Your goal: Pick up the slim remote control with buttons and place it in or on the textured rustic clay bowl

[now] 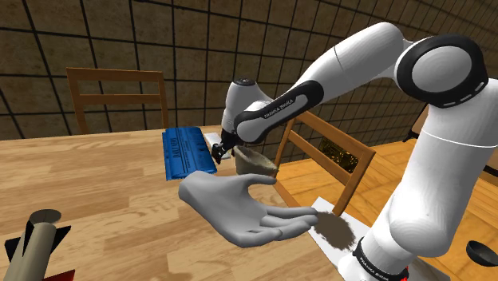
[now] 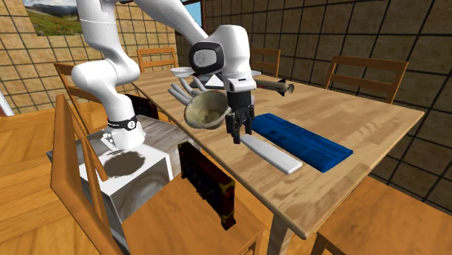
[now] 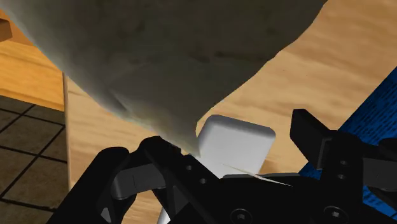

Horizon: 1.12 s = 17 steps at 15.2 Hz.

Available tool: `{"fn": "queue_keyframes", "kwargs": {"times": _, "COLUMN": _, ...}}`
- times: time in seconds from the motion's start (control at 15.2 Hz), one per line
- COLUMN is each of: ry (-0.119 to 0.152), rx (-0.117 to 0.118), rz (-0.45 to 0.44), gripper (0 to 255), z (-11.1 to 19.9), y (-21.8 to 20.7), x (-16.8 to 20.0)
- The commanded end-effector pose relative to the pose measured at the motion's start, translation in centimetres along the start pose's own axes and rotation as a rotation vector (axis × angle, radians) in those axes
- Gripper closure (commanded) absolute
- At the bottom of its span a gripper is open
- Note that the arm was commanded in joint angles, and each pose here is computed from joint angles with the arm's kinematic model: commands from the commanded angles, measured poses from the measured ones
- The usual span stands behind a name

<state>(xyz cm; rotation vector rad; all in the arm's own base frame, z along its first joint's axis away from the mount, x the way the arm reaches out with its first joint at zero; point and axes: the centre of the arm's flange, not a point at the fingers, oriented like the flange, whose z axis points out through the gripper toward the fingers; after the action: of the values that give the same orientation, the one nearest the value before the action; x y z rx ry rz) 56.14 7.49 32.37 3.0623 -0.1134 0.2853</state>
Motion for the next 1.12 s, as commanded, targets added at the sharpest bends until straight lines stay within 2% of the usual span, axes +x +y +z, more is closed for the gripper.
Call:
{"fn": "queue_keyframes", "kwargs": {"times": 0.0, "ry": -0.028, "rx": -0.002, "rz": -0.005, "gripper": 255, "z": 1.5, "y": -0.4, "x": -0.7}}
{"fn": "queue_keyframes", "kwargs": {"times": 0.13, "ry": -0.028, "rx": -0.002, "rz": -0.005, "gripper": 255, "z": 1.6, "y": -0.2, "x": -1.3}}
{"fn": "queue_keyframes", "kwargs": {"times": 0.2, "ry": -0.028, "rx": -0.001, "rz": -0.005, "gripper": 255, "z": -0.4, "y": 0.2, "x": 0.0}}
{"fn": "queue_keyframes", "kwargs": {"times": 1.06, "ry": -0.028, "rx": -0.001, "rz": -0.005, "gripper": 255, "z": -7.2, "y": 0.6, "x": 1.3}}
